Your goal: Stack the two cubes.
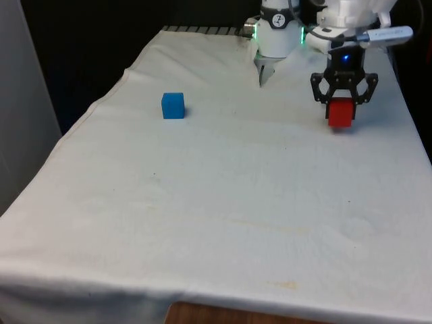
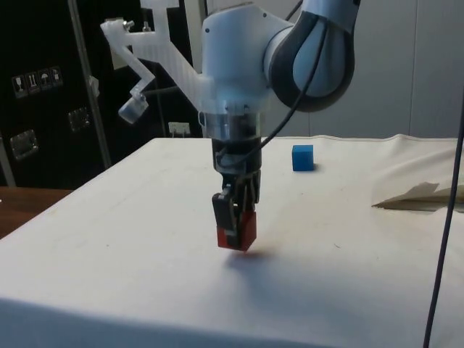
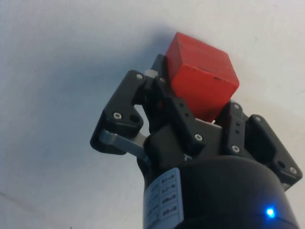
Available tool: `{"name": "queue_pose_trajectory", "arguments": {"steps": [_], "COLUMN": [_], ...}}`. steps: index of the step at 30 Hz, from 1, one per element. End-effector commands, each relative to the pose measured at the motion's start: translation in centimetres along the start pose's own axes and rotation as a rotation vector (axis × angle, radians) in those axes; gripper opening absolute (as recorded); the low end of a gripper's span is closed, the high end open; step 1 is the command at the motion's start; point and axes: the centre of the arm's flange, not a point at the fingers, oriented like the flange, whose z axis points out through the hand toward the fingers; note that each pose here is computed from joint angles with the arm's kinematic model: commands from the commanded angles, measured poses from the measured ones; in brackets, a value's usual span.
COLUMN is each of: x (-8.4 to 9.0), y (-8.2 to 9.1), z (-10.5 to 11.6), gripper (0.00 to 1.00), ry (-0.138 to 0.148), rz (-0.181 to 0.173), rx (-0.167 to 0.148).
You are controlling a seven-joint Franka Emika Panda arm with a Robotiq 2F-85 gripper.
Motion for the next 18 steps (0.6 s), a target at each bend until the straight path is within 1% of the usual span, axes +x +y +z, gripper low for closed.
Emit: {"name": "queue_pose_trajectory", "arguments": {"steps": [1, 2, 3, 4, 5, 9, 10, 11, 15, 18], "x": [0.0, 0.0, 0.2, 0.1, 0.1, 0.4, 0.5, 0.5, 0.6, 0.9], "y": [0.0, 0.0, 0.2, 0.1, 0.1, 0.5, 0.5, 0.7, 1.4, 2.2], "z": [-0.3, -0.8, -0.9, -1.2, -1.2, -2.6, -2.4, -3.2, -4.2, -5.2], "gripper": [0.0, 0.0, 0.0, 0.0, 0.0, 0.0, 0.0, 0.0, 0.0, 0.0], "ry": [-0.003, 0.003, 0.011, 0.007, 0.007, 0.021, 0.025, 0.026, 0.034, 0.04], "rz": [0.005, 0.006, 0.004, 0.008, 0.008, 0.015, 0.011, 0.018, 0.022, 0.025], "rx": [0.006, 0.006, -0.002, 0.006, 0.006, 0.002, -0.008, -0.001, -0.007, -0.014]}}
